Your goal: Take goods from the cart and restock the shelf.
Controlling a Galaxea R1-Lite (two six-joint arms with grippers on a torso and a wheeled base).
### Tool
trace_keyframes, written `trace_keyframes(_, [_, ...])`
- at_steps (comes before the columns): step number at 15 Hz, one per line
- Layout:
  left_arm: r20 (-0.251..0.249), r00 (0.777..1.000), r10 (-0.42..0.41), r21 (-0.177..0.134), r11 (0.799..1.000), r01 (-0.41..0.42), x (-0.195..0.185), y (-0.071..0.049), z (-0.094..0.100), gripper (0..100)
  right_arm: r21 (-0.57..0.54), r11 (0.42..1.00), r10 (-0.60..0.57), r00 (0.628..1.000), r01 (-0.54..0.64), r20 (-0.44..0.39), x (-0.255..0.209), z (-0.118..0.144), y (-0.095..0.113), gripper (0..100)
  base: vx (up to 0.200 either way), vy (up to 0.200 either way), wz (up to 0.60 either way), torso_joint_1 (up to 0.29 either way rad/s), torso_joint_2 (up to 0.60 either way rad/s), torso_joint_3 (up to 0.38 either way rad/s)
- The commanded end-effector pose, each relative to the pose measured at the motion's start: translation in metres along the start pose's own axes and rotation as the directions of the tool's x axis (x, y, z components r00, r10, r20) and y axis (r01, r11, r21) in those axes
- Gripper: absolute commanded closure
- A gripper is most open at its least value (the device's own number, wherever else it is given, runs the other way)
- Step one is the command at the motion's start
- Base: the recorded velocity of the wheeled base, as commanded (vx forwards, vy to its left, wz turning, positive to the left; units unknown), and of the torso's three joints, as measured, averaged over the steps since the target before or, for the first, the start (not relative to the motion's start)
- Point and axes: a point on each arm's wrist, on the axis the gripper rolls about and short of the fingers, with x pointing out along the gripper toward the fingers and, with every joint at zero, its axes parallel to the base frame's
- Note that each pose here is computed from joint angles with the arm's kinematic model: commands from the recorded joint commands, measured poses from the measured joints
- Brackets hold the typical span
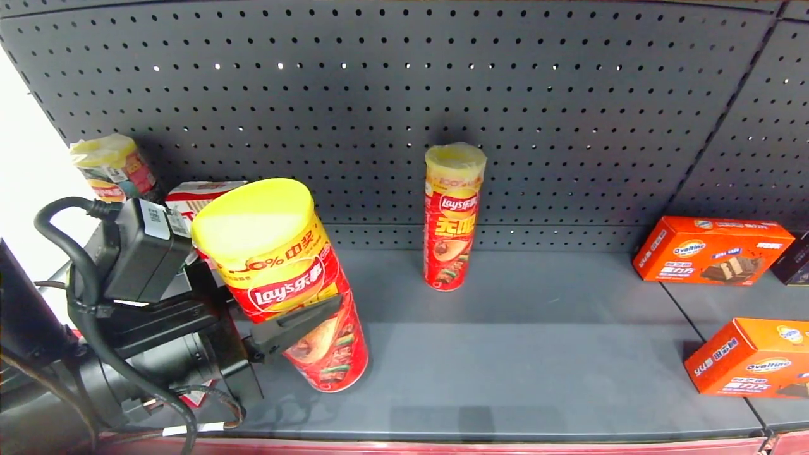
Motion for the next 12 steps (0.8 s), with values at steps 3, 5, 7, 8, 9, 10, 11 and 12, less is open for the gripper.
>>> trace_keyframes(3, [-0.003,1.000,0.008,-0.003,1.000,-0.008,-0.001,0.001,-0.001,100,0.002,0.975,0.219,0.967,-0.221,-0.133,0.079,0.016,-0.005,0,0.000,0.000,0.00,0.000,0.00,0.000])
trace_keyframes(5, [0.004,1.000,0.012,-0.023,1.000,-0.011,-0.001,0.002,0.001,100,0.017,0.956,0.290,0.941,-0.291,-0.174,0.118,0.021,-0.001,0,0.000,0.000,0.00,0.000,0.00,0.000])
trace_keyframes(7, [0.005,1.000,0.016,-0.027,0.999,-0.016,0.000,0.002,0.002,100,0.023,0.947,0.319,0.931,-0.320,-0.176,0.159,0.019,-0.002,0,0.000,0.000,0.00,0.000,0.00,0.000])
trace_keyframes(8, [0.009,1.000,0.020,-0.026,0.999,-0.020,0.001,0.003,0.003,100,0.016,0.943,0.332,0.933,-0.333,-0.139,0.180,0.020,-0.004,0,0.000,0.000,0.00,0.000,0.00,0.000])
trace_keyframes(9, [0.008,1.000,0.021,-0.026,0.999,-0.021,0.001,0.003,0.003,100,0.008,0.936,0.350,0.931,-0.351,-0.106,0.199,0.022,-0.007,0,0.000,0.000,0.00,0.000,0.00,0.000])
trace_keyframes(10, [0.007,1.000,0.023,-0.026,0.999,-0.023,0.001,0.003,0.003,100,0.012,0.926,0.376,0.921,-0.376,-0.101,0.212,0.023,-0.010,0,0.000,0.000,0.00,0.000,0.00,0.000])
trace_keyframes(11, [0.007,1.000,0.024,-0.028,0.999,-0.024,0.001,0.003,0.003,100,0.016,0.914,0.404,0.909,-0.404,-0.100,0.229,0.026,-0.012,0,0.000,0.000,0.00,0.000,0.00,0.000])
trace_keyframes(12, [0.008,1.000,0.024,-0.027,0.999,-0.024,0.001,0.004,0.003,100,0.016,0.907,0.419,0.902,-0.420,-0.102,0.240,0.026,-0.010,0,0.000,0.000,0.00,0.000,0.00,0.000])
